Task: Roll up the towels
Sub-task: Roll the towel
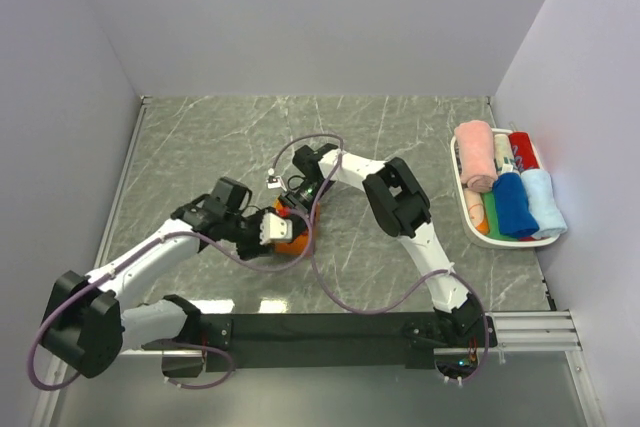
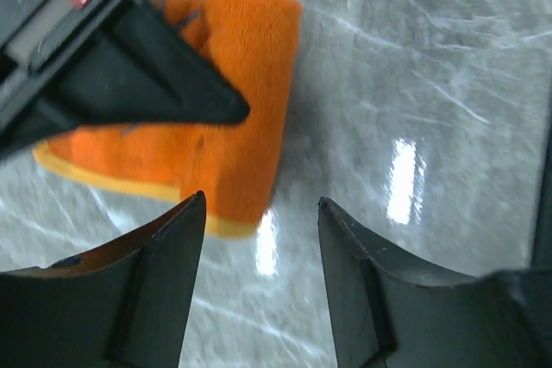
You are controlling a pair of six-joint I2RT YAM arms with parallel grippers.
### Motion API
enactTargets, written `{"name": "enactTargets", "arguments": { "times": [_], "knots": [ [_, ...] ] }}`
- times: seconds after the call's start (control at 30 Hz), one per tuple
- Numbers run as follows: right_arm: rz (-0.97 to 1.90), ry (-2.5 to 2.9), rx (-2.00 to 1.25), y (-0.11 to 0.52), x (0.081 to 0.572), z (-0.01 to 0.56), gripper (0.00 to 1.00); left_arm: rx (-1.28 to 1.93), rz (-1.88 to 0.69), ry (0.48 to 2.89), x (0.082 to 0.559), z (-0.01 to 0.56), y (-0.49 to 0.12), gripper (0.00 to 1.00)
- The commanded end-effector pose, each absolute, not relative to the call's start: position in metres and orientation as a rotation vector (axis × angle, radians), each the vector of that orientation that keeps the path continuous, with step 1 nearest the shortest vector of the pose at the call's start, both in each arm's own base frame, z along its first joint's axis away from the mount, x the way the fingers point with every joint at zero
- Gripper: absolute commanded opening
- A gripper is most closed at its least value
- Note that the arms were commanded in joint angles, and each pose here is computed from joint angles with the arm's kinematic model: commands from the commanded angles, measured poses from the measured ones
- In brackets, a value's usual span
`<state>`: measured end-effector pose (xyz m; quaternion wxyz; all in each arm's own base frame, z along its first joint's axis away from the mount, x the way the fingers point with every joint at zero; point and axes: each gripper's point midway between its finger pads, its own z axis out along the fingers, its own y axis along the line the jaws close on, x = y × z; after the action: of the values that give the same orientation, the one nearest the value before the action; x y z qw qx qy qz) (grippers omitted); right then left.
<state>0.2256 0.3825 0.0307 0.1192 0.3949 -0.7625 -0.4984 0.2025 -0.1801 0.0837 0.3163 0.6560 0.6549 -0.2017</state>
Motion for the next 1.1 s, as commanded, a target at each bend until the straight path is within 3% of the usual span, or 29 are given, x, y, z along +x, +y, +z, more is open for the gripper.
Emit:
{"name": "enactTargets", "arguments": {
  "times": [0.0, 0.23, 0.27, 0.3, 0.4, 0.47, 0.63, 0.9, 1.07],
  "knots": [
    [-1.262, -2.267, 1.156, 0.367, 0.220, -0.010, 0.00, 1.718, -0.386, 1.594, 0.230, 0.087, -0.199, 0.60],
    [-1.259, -2.272, 1.153, 0.365, 0.220, -0.010, 0.02, 1.854, -0.437, 1.630, 0.219, 0.041, -0.212, 0.54],
    [-1.259, -2.276, 1.153, 0.365, 0.220, -0.008, 0.05, 1.888, -0.432, 1.631, 0.217, 0.035, -0.212, 0.51],
    [-1.260, -2.278, 1.153, 0.365, 0.221, -0.007, 0.08, 1.912, -0.440, 1.654, 0.214, 0.029, -0.209, 0.42],
    [-1.248, -2.311, 1.171, 0.362, 0.227, -0.002, 0.28, 1.971, -0.481, 1.758, 0.200, 0.011, -0.199, 0.26],
    [-1.242, -2.350, 1.180, 0.355, 0.238, 0.007, 0.42, 2.014, -0.519, 1.821, 0.186, 0.004, -0.189, 0.20],
    [-1.223, -2.558, 1.210, 0.326, 0.290, 0.047, 0.61, 2.072, -0.645, 1.923, 0.157, 0.003, -0.177, 0.07],
    [-1.080, -3.075, 1.244, 0.257, 0.365, 0.115, 0.63, 2.011, -0.840, 2.167, 0.151, 0.011, -0.176, 0.04],
    [-1.032, -3.265, 1.305, 0.217, 0.349, 0.161, 0.62, 1.861, -1.037, 2.295, 0.185, 0.026, -0.199, 0.06]
  ]
}}
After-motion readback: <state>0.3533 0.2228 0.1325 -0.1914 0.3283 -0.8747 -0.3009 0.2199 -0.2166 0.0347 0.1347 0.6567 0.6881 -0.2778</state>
